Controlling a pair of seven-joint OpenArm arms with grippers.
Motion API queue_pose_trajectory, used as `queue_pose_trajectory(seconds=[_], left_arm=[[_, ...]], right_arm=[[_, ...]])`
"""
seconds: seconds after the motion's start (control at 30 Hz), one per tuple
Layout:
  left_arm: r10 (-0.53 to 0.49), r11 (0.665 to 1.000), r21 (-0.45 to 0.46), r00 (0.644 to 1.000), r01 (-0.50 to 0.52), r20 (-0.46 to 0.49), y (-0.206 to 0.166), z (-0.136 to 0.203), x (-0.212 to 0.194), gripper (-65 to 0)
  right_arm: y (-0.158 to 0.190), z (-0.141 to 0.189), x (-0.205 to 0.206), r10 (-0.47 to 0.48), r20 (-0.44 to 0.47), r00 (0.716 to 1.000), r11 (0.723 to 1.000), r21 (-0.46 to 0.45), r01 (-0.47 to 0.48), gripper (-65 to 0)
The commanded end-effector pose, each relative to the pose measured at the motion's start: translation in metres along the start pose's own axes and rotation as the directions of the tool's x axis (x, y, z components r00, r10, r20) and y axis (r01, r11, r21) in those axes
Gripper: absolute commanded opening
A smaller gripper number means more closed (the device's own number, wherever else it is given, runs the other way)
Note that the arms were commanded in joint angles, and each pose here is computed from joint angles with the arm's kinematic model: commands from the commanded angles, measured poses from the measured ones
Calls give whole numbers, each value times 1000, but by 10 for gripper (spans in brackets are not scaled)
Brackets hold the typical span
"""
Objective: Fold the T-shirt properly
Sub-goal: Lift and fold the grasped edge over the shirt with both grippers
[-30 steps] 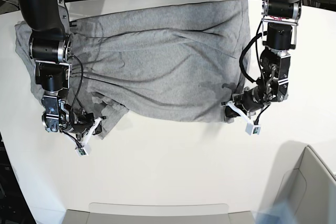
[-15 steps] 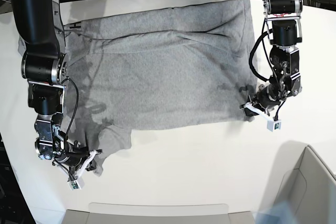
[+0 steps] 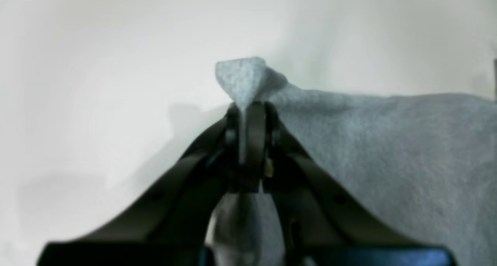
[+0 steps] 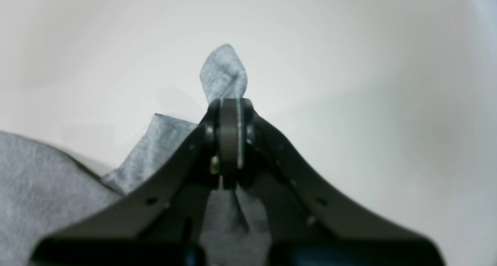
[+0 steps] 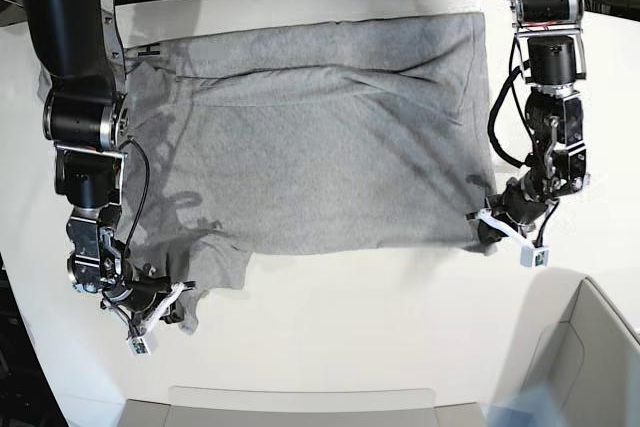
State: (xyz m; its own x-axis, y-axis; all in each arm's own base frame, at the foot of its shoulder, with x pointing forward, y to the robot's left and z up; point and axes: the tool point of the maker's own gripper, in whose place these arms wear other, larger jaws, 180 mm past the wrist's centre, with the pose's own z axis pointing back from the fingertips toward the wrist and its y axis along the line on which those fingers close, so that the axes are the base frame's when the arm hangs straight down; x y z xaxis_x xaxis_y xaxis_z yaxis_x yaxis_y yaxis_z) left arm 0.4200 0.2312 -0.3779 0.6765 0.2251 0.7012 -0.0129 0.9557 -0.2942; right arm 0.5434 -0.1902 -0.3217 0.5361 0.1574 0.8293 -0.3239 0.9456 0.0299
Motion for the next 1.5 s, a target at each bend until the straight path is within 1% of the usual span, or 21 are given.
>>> queue_pose_trajectory(seconds=[0.0, 0.07, 0.17, 0.27, 0.43, 0.53, 0.67, 0.87, 0.93, 1.1, 1.17, 1.23, 1.37, 1.47], left_arm=[[-25, 1000, -11, 1000, 26, 13, -4, 8, 7, -650], [-33, 999, -13, 999, 33, 11, -6, 12, 7, -650], [16, 1000, 18, 1000, -16, 27, 12, 26, 4, -650], [38, 999, 37, 999, -38, 21, 22, 36, -1, -650], [25, 999, 48, 999, -26, 20, 25, 47, -5, -650], [-5, 999, 38, 999, 3, 33, 17, 51, -3, -650], [-39, 999, 34, 998, 37, 43, 10, 61, -8, -650], [-79, 997, 29, 996, 78, 51, 2, 73, -14, -650], [-83, 996, 29, 995, 82, 47, 1, 75, -17, -650], [-83, 996, 30, 996, 82, 40, 2, 75, -21, -650], [-98, 995, 25, 994, 96, 58, -2, 79, -16, -650], [-108, 994, 24, 993, 107, 39, -4, 83, -23, -650], [-146, 989, 16, 989, 146, 4, -13, 93, -25, -650], [-158, 987, 15, 986, 158, -45, -15, 97, -33, -650]], right_arm=[[-11, 10, 39, 3, 91, 996, 1000, -17, -2, -650], [-7, 13, 35, -3, 77, 997, 1000, -7, 4, -650], [-5, 21, 29, 17, 54, 998, 1000, -6, -17, -650], [3, 29, 23, 57, 41, 998, 998, -6, -56, -650], [17, 45, 14, 139, 18, 990, 990, -16, -139, -650], [20, 57, 9, 153, 17, 988, 988, -33, -153, -650], [8, 80, 8, 139, 10, 990, 987, -85, -138, -650], [-1, 107, 1, 156, -9, 988, 977, -144, -156, -650], [-8, 115, -1, 146, -17, 989, 975, -168, -147, -650], [-31, 136, -3, 90, -10, 996, 969, -232, -90, -650], [-36, 142, -8, 91, -24, 996, 967, -237, -94, -650], [-39, 148, -8, 110, -30, 994, 965, -236, -114, -650], [-45, 161, -21, 116, -89, 989, 959, -250, -135, -650], [-42, 170, -32, 133, -117, 984, 952, -260, -160, -650]])
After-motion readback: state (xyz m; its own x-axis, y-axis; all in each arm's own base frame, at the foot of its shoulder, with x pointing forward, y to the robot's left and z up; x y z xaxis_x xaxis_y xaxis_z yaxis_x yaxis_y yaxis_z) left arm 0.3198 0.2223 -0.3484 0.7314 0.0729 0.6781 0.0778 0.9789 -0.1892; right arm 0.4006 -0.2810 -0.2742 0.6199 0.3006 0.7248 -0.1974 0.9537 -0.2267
